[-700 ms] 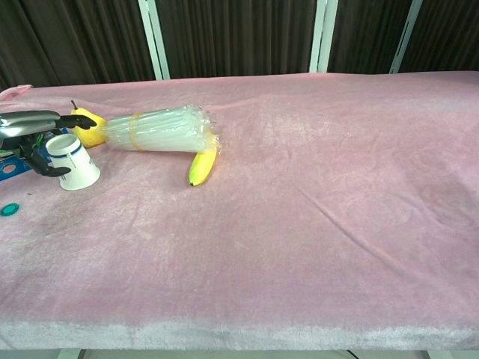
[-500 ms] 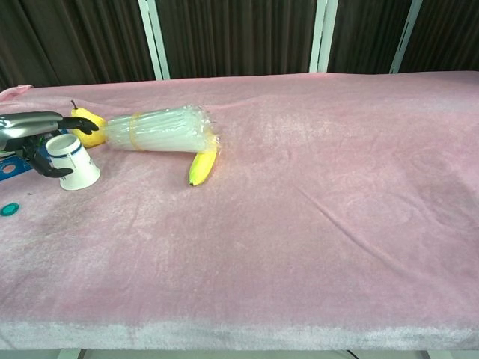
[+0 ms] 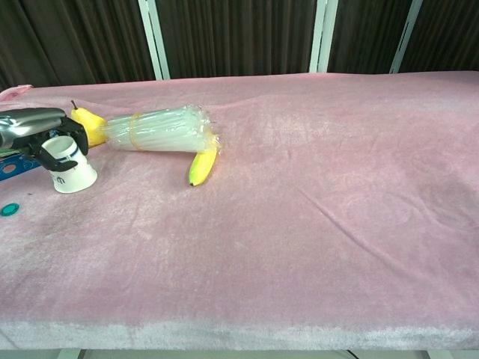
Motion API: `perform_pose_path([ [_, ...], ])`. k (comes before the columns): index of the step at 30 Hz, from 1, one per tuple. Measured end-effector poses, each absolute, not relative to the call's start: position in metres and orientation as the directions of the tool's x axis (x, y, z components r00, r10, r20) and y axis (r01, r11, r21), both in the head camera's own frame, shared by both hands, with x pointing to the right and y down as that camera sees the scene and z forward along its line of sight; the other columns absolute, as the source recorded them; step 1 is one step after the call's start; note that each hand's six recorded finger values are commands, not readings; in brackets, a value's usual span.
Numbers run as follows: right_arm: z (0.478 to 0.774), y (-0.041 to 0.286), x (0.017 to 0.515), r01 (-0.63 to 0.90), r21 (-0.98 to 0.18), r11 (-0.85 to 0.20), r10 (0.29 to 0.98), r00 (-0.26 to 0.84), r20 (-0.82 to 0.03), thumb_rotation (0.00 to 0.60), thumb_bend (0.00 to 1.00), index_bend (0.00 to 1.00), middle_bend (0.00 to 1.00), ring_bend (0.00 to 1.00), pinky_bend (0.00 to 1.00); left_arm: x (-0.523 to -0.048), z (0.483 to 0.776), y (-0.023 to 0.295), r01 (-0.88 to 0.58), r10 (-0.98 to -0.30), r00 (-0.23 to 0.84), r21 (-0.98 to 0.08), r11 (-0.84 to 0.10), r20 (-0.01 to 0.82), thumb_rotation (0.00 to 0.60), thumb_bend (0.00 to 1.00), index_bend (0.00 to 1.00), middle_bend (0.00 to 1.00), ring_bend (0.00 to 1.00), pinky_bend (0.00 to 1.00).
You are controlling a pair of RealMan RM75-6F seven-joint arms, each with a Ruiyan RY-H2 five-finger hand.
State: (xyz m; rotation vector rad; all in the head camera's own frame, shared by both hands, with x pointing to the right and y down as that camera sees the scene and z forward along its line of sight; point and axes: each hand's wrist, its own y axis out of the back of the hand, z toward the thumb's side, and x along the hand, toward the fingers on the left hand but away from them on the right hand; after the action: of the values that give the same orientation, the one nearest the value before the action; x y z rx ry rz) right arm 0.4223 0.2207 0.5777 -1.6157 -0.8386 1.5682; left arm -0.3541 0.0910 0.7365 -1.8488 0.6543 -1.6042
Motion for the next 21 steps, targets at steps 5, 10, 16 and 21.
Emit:
perform_pose_path([
  [5, 0.577, 0.222, 0.422, -0.029, -0.845, -0.533, 0.844, 0.054, -0.534, 0.600, 0.25, 0.00, 0.00, 0.00, 0.06, -0.352, 0.729, 0.092, 0.017, -0.731, 0.156, -0.742, -0.670, 0.664, 0.600, 0.45, 0.54, 0.54, 0.43, 0.62],
  [10, 0.578, 0.223, 0.421, -0.030, -0.843, -0.537, 0.841, 0.062, -0.538, 0.600, 0.25, 0.00, 0.00, 0.00, 0.06, -0.353, 0.713, 0.099, 0.025, -0.755, 0.168, -0.768, -0.640, 0.634, 0.600, 0.43, 0.54, 0.53, 0.43, 0.62],
  [16, 0.579, 0.224, 0.418, -0.033, -0.840, -0.541, 0.837, 0.072, -0.542, 0.600, 0.25, 0.00, 0.00, 0.00, 0.06, -0.366, 0.693, 0.110, 0.045, -0.768, 0.160, -0.781, -0.622, 0.621, 0.600, 0.42, 0.52, 0.52, 0.43, 0.60],
  [21, 0.583, 0.226, 0.412, -0.044, -0.833, -0.551, 0.829, 0.089, -0.553, 0.600, 0.25, 0.00, 0.00, 0.00, 0.06, -0.398, 0.676, 0.132, 0.072, -0.757, 0.100, -0.764, -0.641, 0.645, 0.600, 0.42, 0.48, 0.50, 0.43, 0.49],
])
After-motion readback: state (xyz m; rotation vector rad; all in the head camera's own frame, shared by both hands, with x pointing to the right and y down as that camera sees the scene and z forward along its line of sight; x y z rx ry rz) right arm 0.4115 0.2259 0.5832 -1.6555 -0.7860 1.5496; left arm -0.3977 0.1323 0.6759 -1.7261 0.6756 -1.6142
